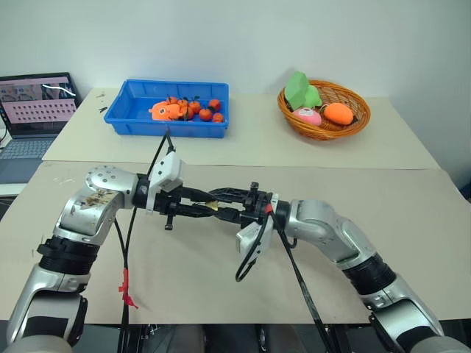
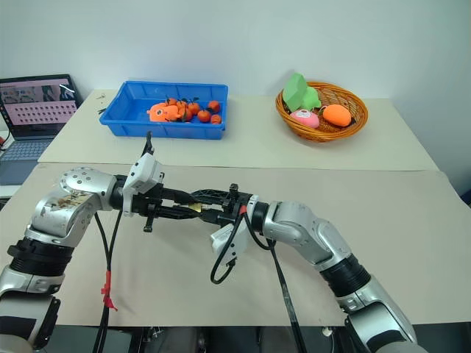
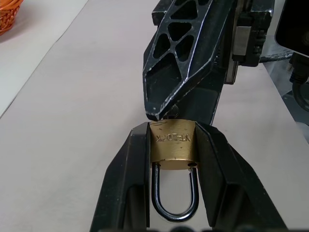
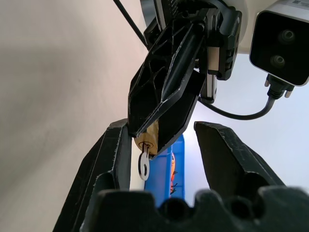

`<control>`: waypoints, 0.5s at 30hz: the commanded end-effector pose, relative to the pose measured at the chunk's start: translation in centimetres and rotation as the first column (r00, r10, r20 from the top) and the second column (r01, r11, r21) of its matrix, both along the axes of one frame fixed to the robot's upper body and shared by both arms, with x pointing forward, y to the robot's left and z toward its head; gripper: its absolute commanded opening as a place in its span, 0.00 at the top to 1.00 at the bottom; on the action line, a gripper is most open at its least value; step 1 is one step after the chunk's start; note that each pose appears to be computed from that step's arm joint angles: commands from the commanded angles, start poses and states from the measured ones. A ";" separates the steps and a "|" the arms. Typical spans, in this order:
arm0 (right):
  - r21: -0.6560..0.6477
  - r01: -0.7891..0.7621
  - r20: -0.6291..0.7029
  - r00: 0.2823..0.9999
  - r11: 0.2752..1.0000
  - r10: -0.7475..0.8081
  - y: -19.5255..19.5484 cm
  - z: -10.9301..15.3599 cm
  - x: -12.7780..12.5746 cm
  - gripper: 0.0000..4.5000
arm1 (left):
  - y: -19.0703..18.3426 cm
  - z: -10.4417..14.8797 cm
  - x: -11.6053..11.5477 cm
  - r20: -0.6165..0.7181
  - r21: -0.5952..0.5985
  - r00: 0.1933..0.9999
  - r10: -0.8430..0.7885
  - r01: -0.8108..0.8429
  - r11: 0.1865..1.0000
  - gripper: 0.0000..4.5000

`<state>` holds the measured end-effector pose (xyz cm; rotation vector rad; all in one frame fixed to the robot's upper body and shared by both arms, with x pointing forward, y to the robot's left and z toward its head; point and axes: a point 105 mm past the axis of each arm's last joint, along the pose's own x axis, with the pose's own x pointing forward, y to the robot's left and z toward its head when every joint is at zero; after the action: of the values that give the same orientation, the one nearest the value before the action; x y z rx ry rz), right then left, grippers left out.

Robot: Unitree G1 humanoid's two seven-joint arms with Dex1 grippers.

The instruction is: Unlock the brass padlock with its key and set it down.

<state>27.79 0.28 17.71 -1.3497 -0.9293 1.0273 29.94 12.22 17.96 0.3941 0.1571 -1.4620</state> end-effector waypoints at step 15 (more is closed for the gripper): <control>0.098 0.000 0.044 0.999 0.995 -0.004 -0.5 2.5 -0.4 0.95 | -0.2 1.2 0.1 0.049 -0.011 0.999 -0.010 0.010 1.000 0.82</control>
<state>27.83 -0.03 17.82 -1.3440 -0.9259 1.0132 30.04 12.22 18.87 0.3593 0.1155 -1.4687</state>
